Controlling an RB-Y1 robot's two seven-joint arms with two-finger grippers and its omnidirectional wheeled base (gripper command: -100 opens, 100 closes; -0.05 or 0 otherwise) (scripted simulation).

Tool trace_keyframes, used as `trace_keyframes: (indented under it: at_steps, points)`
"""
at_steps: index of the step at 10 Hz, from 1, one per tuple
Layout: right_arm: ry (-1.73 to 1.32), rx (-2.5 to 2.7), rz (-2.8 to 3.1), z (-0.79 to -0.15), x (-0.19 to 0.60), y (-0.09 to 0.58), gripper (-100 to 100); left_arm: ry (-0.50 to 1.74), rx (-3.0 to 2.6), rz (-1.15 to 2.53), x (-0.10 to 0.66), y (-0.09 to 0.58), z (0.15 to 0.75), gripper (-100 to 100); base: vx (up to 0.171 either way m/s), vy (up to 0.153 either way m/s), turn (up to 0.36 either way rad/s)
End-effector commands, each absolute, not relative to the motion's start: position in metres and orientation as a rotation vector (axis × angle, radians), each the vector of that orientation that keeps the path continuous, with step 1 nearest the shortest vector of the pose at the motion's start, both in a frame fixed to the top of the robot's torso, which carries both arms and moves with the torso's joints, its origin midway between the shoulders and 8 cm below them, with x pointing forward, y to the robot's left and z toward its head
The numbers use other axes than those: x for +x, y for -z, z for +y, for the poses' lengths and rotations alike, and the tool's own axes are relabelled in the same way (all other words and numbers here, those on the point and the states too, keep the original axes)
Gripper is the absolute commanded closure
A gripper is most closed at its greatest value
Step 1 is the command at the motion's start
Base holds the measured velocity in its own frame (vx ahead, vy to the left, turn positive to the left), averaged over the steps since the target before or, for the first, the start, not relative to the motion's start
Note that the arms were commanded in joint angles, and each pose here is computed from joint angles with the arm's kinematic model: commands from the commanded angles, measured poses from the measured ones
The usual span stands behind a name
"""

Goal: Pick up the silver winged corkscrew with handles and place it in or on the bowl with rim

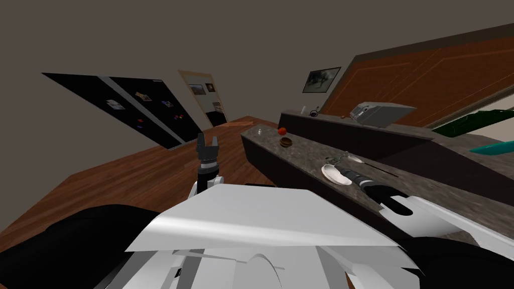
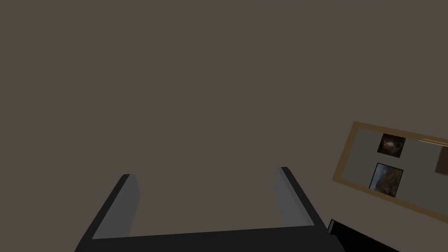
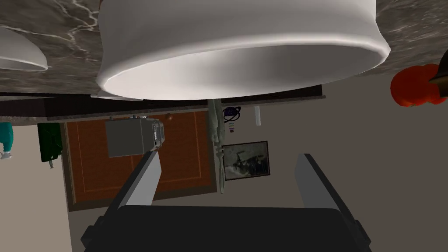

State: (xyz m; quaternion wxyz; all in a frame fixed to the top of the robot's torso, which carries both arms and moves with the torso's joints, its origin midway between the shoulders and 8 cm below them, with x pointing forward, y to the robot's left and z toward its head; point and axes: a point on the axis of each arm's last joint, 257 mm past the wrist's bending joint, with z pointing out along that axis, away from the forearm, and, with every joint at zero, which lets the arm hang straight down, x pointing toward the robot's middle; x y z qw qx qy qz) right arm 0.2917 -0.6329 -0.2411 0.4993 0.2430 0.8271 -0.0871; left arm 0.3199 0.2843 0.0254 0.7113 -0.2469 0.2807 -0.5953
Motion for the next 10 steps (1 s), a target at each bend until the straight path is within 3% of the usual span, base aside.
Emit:
trace_keyframes:
  at_steps: [1, 3, 5, 6, 7, 10]
  points:
    - [0.253, 0.571, 2.022, -0.642, 0.288, 0.240, -100, 1.320, -0.548, 0.622, 0.320, -0.025, 0.284, 0, 0.137, -0.118, 0.171]
    - [0.294, 0.544, 2.049, -0.652, 0.286, 0.239, -100, 1.320, -0.548, 0.623, 0.320, -0.025, 0.284, 0, 0.161, -0.152, 0.228]
    - [0.298, 0.539, 2.054, -0.652, 0.285, 0.240, -100, 1.320, -0.547, 0.623, 0.320, -0.025, 0.284, 0, 0.047, -0.130, 0.087]
    - [0.299, 0.537, 2.055, -0.653, 0.285, 0.239, 0, 1.320, -0.548, 0.622, 0.320, -0.025, 0.284, 0, 0.000, 0.000, 0.000]
    - [0.316, 0.566, 2.049, -0.663, 0.282, 0.242, -100, 1.320, -0.548, 0.622, 0.320, -0.025, 0.284, 0, -0.033, -0.008, 0.201]
    - [0.349, 0.623, 2.036, -0.682, 0.275, 0.249, -100, 1.321, -0.548, 0.622, 0.320, -0.025, 0.284, 0, -0.061, -0.013, 0.195]
